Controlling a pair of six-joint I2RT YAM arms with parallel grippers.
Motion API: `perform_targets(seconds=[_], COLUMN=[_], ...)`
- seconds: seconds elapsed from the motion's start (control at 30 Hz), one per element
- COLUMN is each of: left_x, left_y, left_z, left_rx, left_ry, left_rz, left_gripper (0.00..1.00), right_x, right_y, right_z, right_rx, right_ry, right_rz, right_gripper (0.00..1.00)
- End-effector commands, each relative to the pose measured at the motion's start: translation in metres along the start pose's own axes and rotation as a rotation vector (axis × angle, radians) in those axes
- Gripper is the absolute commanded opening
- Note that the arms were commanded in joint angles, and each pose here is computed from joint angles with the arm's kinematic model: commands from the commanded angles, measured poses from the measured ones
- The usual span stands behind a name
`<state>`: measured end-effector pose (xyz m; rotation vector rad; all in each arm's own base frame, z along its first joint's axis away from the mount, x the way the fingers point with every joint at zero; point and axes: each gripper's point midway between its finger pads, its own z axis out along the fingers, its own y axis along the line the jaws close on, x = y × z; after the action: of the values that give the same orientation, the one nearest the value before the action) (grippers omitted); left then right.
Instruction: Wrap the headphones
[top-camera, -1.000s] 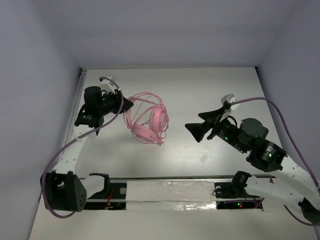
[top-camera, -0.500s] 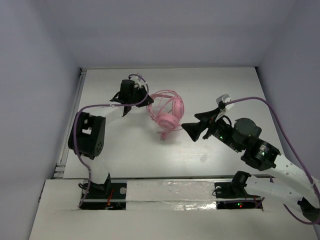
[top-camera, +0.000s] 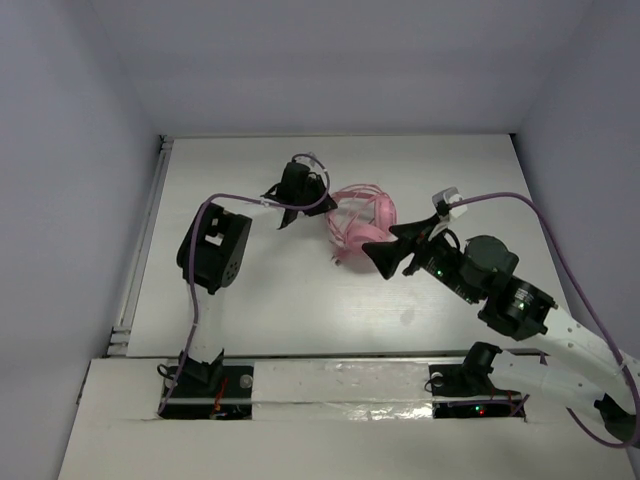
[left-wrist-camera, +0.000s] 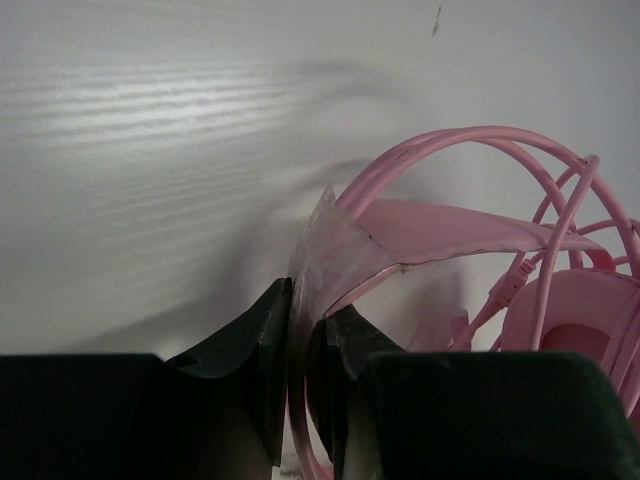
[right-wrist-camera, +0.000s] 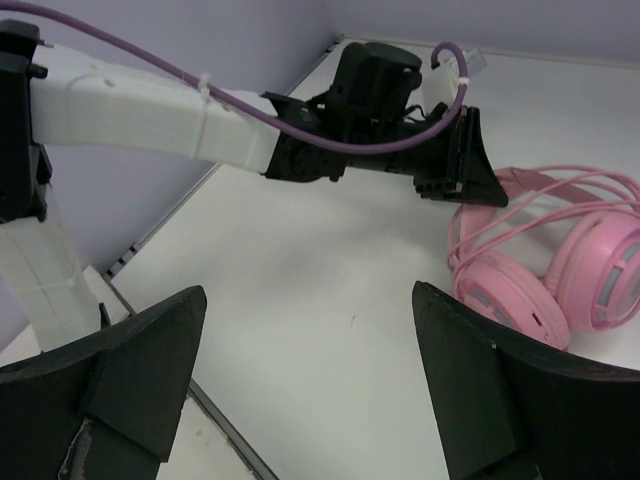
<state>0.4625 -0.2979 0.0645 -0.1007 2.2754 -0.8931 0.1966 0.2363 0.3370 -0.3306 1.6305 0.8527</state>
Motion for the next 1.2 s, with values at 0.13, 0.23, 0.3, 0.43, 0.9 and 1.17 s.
perform_targets(seconds=[0.13,0.23,0.3,0.43,0.9,1.17], left_x=[-0.019,-0.03,-0.044,-0.069,-0.137,-0.125], left_y=[-0.047,-0.05,-0.057,-0.071,-0.146,-0.123], left_z=[-0.005,-0.02,-0.036,-0.064,-0.234,-0.37], left_rx=[0.076,0.057,0.051,0.041,0.096,0.002], left_ry=[-0.103,-0.154,-0.203,-0.283,-0.559,-0.789], left_rz=[-0.031,-0.014,0.007,0.056,0.244,0.243], left_gripper=[0.07,0.27,0.43,0.78,0.99,0.99], right_x=[-0.021,-0.027,-0.03,-0.035,-0.121,-0.125], right_y=[-0.005,-0.005,-0.004,-0.002,-0.026,-0.07], right_z=[0.001,-0.003,-0.004,-0.006,-0.074,-0.136], right_rx=[0.053,0.056,0.05,0.045,0.177,0.336], right_ry=[-0.096,-0.117,-0.126,-0.136,-0.425,-0.542], right_rz=[0.063,0.074,0.08,0.09,0.202,0.297], right_gripper=[0.9,0.92,0.98,1.0,0.91,0.34])
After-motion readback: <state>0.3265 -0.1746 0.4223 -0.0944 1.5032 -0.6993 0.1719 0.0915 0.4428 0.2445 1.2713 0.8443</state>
